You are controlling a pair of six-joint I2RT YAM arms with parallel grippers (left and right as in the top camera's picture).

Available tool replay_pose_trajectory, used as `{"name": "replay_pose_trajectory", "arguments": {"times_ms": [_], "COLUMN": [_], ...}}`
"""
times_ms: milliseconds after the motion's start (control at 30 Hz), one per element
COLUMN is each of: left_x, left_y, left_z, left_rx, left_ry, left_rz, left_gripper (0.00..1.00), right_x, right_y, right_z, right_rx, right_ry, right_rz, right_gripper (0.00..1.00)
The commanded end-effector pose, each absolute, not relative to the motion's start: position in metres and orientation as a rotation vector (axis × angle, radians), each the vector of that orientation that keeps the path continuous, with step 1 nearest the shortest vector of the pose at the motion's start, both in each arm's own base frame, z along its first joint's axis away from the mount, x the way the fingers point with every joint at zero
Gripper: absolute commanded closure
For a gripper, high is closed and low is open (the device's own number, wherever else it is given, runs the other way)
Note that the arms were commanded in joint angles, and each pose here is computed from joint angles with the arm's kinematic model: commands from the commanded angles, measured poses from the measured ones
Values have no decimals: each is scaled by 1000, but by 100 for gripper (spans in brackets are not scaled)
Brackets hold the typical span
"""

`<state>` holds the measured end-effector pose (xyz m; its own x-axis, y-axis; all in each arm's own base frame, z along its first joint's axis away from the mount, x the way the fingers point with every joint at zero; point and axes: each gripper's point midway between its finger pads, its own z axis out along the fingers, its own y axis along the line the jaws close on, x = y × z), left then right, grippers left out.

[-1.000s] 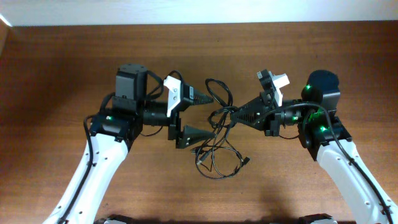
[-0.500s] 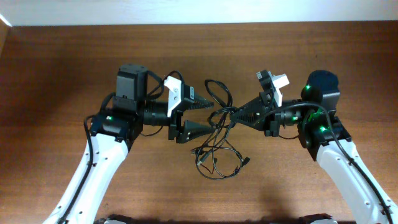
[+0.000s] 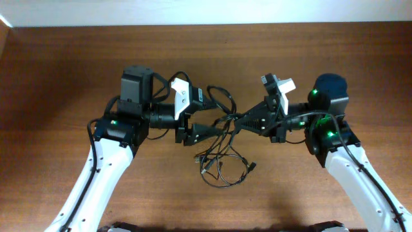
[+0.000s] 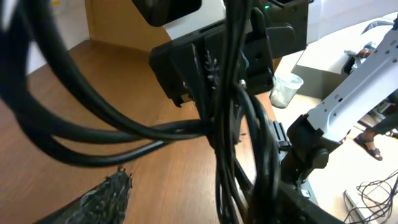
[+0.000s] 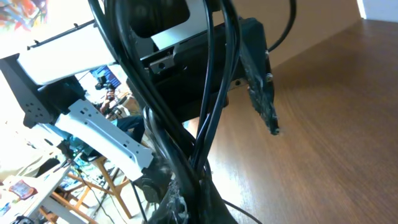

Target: Untangle cables

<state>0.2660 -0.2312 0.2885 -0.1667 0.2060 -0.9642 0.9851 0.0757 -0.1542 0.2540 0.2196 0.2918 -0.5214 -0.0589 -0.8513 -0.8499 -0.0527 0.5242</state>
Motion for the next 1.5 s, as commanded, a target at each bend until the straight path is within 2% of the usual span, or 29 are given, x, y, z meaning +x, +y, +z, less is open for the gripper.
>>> {"name": "replay_pose_trajectory", "arguments": {"times_ms": [0,133,300,367,400,433,633,767,933,1100,1267,1400,1467], "left_x": [264,264,269,280,284,289,313,336,336,338,334,356,356], "left_y": [-232,-232,-231,-228,-227,-225,-210,-192,-191,-192,-189,-161,-162], "left_z": [293,293,291,284,282,278,259,246,246,248,240,228,228], "left_rx": [1251,1252,1247,1226,1218,1208,1137,967,935,809,775,498,484], "left_ry": [1496,1496,1504,1558,1576,1598,1744,1916,1938,2001,2062,2198,2203], "left_rz": [-1155,-1155,-1114,-1037,-1009,-975,-781,-655,-669,-743,-754,-600,-608], "left_gripper": [48,100,100,100,100,100,100,100,100,100,100,100,100], "right_x": [249,250,254,258,260,262,273,272,259,264,277,284,277], "right_y": [221,221,221,221,221,222,221,221,221,221,220,225,241], "right_z": [298,297,297,296,295,295,288,288,291,290,270,257,254], "right_rx": [-1019,-1015,-997,-977,-969,-958,-879,-882,-945,-916,-717,-665,-757], "right_ry": [1574,1577,1586,1596,1600,1606,1671,1670,1637,1655,1845,1910,1875], "right_rz": [1646,1641,1623,1603,1595,1585,1552,1556,1624,1602,1608,1540,1488], "right_gripper": [96,96,96,67,46,1,1,1,1,1,1,1,1]}}
